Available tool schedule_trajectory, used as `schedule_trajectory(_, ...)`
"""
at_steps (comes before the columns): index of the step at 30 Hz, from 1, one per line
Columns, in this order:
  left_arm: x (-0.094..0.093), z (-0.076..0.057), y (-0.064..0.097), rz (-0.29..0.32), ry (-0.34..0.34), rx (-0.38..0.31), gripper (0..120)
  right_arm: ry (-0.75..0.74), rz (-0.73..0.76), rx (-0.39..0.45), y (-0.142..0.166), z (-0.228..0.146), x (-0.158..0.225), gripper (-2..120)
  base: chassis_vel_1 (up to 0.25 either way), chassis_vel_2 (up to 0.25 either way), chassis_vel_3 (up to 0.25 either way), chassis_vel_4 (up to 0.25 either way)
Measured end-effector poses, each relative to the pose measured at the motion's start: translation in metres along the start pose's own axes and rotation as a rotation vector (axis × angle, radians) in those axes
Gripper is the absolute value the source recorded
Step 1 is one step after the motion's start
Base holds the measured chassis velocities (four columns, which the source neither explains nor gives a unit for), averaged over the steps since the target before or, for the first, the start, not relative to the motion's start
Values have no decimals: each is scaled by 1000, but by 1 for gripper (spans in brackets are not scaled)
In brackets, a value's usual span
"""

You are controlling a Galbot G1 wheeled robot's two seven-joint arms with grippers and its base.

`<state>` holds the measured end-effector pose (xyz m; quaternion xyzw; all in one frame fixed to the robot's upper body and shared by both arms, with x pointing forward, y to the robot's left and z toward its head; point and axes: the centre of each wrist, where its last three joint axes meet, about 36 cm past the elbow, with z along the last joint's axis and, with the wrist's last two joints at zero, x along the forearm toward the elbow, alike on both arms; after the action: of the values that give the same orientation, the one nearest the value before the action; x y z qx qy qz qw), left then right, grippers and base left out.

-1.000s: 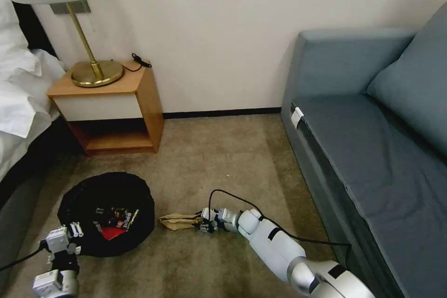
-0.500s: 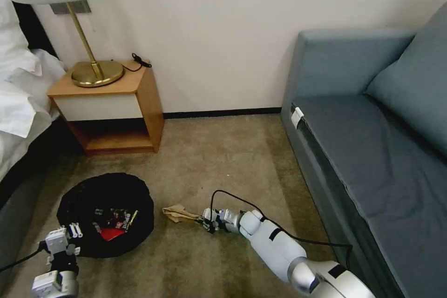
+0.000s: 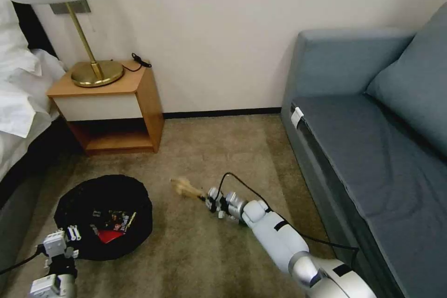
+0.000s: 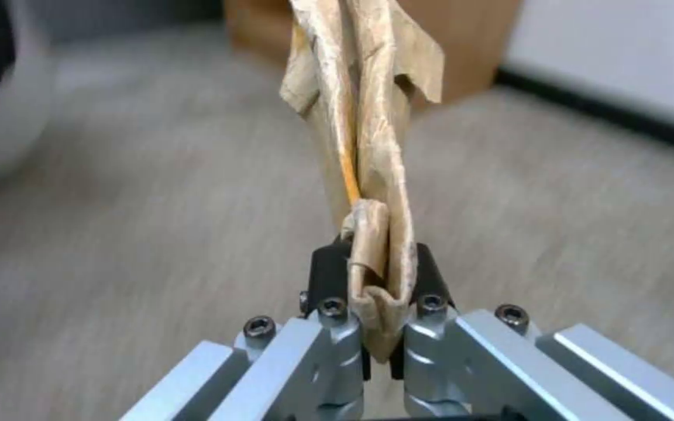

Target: Pick up the trash bin, then pick up the garbage on the floor and place it into the trash bin.

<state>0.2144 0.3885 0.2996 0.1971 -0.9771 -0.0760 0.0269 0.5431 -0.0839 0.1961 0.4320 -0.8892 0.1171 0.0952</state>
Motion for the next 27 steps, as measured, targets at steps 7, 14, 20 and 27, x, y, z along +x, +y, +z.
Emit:
schedule_trajectory(7, 2, 1, -2, 4, 4, -2, 7, -205, -54, -60, 49, -61, -25, 2, 0, 0, 0, 0)
schedule_trajectory(14, 2, 1, -3, 9, 6, -4, 7, -312, -265, -97, 135, -119, -27, 2, 0, 0, 0, 0)
schedule_trajectory(20, 2, 1, -5, 10, 7, -2, 7, -320, -338, -97, 158, -120, -17, 2, 0, 0, 0, 0)
schedule_trajectory(27, 2, -2, -6, 12, -2, 1, 7, -276, -397, -76, 159, -102, -8, 2, 0, 0, 0, 0)
